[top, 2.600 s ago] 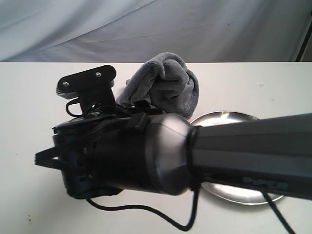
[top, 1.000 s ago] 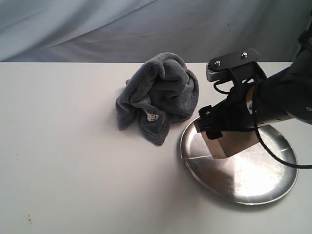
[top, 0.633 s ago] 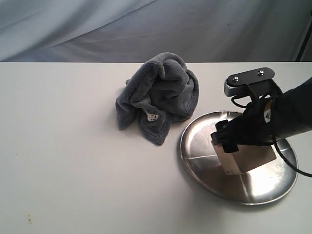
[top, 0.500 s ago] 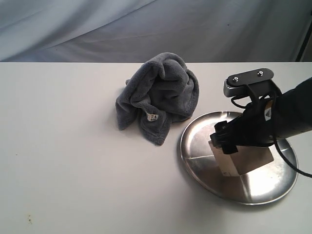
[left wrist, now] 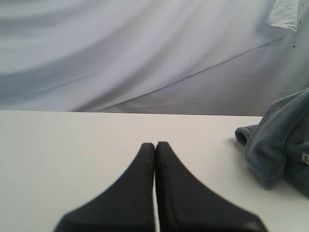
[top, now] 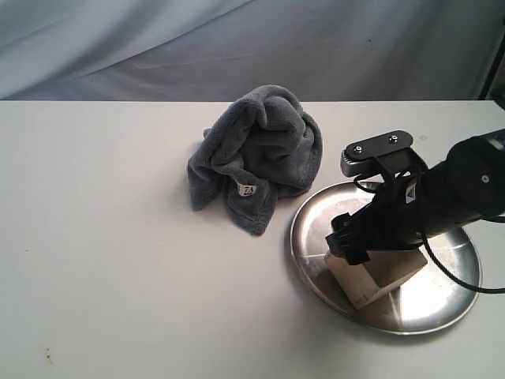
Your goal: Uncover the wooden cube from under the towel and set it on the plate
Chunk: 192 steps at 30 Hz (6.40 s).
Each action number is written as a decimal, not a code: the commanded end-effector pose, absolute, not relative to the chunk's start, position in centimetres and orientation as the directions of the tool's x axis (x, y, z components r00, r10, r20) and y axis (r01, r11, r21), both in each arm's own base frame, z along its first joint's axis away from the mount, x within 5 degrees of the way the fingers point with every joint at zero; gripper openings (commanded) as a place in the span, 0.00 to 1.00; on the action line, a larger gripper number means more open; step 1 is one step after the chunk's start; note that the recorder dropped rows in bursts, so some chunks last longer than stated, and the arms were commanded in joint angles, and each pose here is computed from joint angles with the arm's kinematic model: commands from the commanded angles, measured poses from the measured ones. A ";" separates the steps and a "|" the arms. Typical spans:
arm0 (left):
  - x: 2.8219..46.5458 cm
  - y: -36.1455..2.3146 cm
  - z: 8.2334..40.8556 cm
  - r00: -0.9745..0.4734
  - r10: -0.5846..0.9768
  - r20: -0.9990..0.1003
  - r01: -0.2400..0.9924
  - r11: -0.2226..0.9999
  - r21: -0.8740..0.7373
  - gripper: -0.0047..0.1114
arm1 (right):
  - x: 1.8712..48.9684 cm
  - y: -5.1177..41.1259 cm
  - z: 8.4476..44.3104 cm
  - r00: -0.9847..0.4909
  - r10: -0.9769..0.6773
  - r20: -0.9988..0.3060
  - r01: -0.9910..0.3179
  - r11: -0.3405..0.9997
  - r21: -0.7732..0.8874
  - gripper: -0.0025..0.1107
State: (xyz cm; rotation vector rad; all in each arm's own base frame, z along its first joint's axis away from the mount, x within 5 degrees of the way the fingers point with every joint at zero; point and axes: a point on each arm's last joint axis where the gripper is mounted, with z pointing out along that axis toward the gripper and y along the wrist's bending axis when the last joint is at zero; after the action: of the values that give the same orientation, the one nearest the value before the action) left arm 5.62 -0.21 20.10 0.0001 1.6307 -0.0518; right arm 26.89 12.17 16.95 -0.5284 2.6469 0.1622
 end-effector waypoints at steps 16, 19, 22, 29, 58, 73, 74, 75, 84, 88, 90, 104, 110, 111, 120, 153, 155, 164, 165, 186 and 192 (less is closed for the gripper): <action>5.6 -0.2 20.0 -0.059 -0.032 -0.998 0.032 0.999 -0.034 0.05 | 28.4 11.0 17.3 -0.797 -0.275 -0.538 -0.340 0.940 0.023 0.53; 5.6 -0.2 20.0 -0.059 -0.032 -0.998 0.032 0.999 -0.034 0.05 | 28.4 11.0 17.3 -0.795 -0.271 -0.542 -0.336 0.942 0.021 0.53; 5.6 -0.2 20.0 -0.059 -0.032 -0.998 0.032 0.999 -0.034 0.05 | 28.5 11.0 17.4 -0.793 -0.258 -0.551 -0.327 0.945 0.027 0.55; 5.6 -0.2 20.0 -0.059 -0.032 -0.998 0.032 0.999 -0.034 0.05 | 28.7 11.1 17.5 -0.782 -0.253 -0.569 -0.326 0.945 0.028 0.73; 5.6 -0.2 20.0 -0.059 -0.032 -0.998 0.032 0.999 -0.034 0.05 | 24.2 8.3 33.2 -0.213 -0.141 -0.967 -0.340 0.939 -0.062 0.62; 5.6 -0.2 20.0 -0.059 -0.032 -0.998 0.032 0.999 -0.034 0.05 | 13.3 2.3 37.2 0.180 -0.113 -0.977 -0.155 0.978 -0.142 0.02; 5.6 -0.2 20.0 -0.059 -0.032 -0.998 0.032 0.999 -0.034 0.05 | 11.9 2.1 37.2 0.214 -0.105 -0.971 -0.148 0.979 -0.139 0.02; 5.6 -0.2 20.0 -0.059 -0.032 -0.998 0.032 0.999 -0.034 0.05 | 11.2 2.0 37.1 0.233 -0.102 -0.967 -0.145 0.980 -0.139 0.02; 5.6 -0.2 20.0 -0.060 -0.034 -0.998 0.032 0.999 -0.036 0.05 | 4.9 0.8 36.7 0.381 -0.123 -0.916 -0.094 0.981 -0.171 0.02; 5.6 -0.2 20.0 -0.060 -0.034 -0.998 0.032 0.999 -0.036 0.05 | 3.0 0.5 36.9 0.446 -0.196 -0.873 -0.043 0.970 -0.240 0.02; 5.6 -0.2 20.0 -0.059 -0.032 -0.998 0.032 0.999 -0.034 0.05 | 2.0 0.3 36.9 0.467 -0.195 -0.862 -0.033 0.971 -0.238 0.02; 5.6 -0.2 20.0 -0.060 -0.034 -0.998 0.032 0.999 -0.036 0.05 | -0.3 -0.2 35.7 0.426 -0.121 -0.897 -0.061 0.985 -0.161 0.02; 5.6 -0.2 20.0 -0.060 -0.034 -0.998 0.032 0.999 -0.036 0.05 | 0.3 -0.1 34.7 0.391 -0.084 -0.917 -0.089 0.988 -0.129 0.02; 5.6 -0.2 20.0 -0.060 -0.034 -0.998 0.032 0.999 -0.036 0.05 | 0.7 0.0 34.1 0.371 -0.088 -0.925 -0.091 0.987 -0.130 0.02; 5.6 -0.2 20.0 -0.059 -0.032 -0.998 0.032 0.999 -0.034 0.05 | 4.2 0.7 26.3 0.131 -0.033 -0.991 -0.152 0.987 -0.053 0.02; 5.6 -0.2 20.0 -0.060 -0.034 -0.998 0.032 0.999 -0.036 0.05 | 5.6 0.9 21.0 0.065 -0.054 -0.996 -0.152 0.986 -0.064 0.02; 5.6 -0.2 20.0 -0.060 -0.034 -0.998 0.032 0.999 -0.036 0.05 | 5.6 0.9 21.0 0.058 -0.056 -0.997 -0.153 0.986 -0.064 0.02; 5.6 -0.2 20.0 -0.059 -0.032 -0.998 0.032 0.999 -0.034 0.05 | 5.6 0.2 20.5 -0.002 -0.068 -0.998 -0.039 0.997 -0.068 0.02; 5.6 -0.2 20.0 -0.059 -0.032 -0.998 0.032 0.999 -0.034 0.05 | 5.6 0.2 20.5 -0.002 -0.068 -0.998 -0.039 0.997 -0.068 0.02; 5.6 -0.2 20.0 -0.060 -0.034 -0.998 0.032 0.999 -0.036 0.05 | 5.6 0.2 20.5 -0.002 -0.066 -0.998 -0.039 0.997 -0.066 0.02; 5.6 -0.2 20.0 -0.059 -0.032 -0.998 0.032 0.999 -0.034 0.05 | 5.6 0.2 20.5 -0.002 -0.066 -0.998 -0.039 0.997 -0.066 0.02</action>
State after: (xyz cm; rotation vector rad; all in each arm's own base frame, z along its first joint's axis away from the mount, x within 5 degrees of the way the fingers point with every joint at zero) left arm 5.62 -0.21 20.10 0.0001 1.6307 -0.0518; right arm 5.66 0.27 20.59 -0.0736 1.5708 0.0001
